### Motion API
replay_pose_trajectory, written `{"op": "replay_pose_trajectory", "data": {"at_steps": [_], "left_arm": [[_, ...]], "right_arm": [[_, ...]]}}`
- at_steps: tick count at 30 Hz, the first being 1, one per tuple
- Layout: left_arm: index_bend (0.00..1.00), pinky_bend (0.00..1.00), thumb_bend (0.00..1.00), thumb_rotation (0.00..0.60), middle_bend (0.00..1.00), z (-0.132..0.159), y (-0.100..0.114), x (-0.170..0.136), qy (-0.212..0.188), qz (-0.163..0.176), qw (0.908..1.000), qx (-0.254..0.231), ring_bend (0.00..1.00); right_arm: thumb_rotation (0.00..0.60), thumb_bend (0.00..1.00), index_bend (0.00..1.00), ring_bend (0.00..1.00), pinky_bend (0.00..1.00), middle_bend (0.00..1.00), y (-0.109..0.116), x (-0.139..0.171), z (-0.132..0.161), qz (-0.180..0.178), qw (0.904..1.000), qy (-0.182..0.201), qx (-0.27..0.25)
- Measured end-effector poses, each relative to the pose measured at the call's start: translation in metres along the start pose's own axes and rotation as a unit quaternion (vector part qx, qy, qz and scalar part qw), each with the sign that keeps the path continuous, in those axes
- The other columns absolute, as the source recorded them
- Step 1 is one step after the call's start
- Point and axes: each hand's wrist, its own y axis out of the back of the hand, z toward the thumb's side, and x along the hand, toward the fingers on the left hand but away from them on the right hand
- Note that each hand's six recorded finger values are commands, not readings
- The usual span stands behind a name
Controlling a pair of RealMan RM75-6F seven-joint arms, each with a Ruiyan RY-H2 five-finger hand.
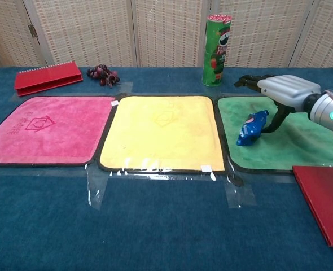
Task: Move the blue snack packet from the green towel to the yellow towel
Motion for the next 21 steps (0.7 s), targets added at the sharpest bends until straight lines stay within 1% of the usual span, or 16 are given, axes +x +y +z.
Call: {"op": "replay_pose_trajectory", "data": {"at_steps": [9,13,16,18,21], "left_arm": [[0.28,0.03,0.51,0.600,0.21,-0.005,0.001,-0.003,0.007,0.002,1.0000,-0.001,0.20],[0.28,0.03,0.51,0.600,0.21,-0.006,0.002,-0.004,0.008,0.003,1.0000,-0.002,0.20],[0.28,0.03,0.51,0.600,0.21,-0.007,0.002,-0.004,0.008,0.003,1.0000,-0.002,0.20],[0.28,0.03,0.51,0.600,0.21,-0.006,0.002,-0.004,0.006,0.001,1.0000,-0.002,0.20],[0.28,0.03,0.51,0.600,0.21,-0.004,0.001,-0.004,0.003,0.000,1.0000,-0.001,0.20]], "right_arm": [[0.600,0.14,0.00,0.00,0.00,0.00,0.020,-0.014,0.066,-0.032,0.9970,0.064,-0.029],[0.600,0.14,0.00,0.00,0.00,0.00,0.031,-0.014,0.087,-0.044,0.9947,0.087,-0.031],[0.600,0.14,0.00,0.00,0.00,0.00,0.041,-0.011,0.084,-0.050,0.9949,0.087,-0.013],[0.600,0.14,0.00,0.00,0.00,0.00,0.044,-0.010,0.072,-0.047,0.9961,0.075,0.004],[0.600,0.14,0.00,0.00,0.00,0.00,0.042,-0.010,0.055,-0.034,0.9978,0.055,0.016]]}}
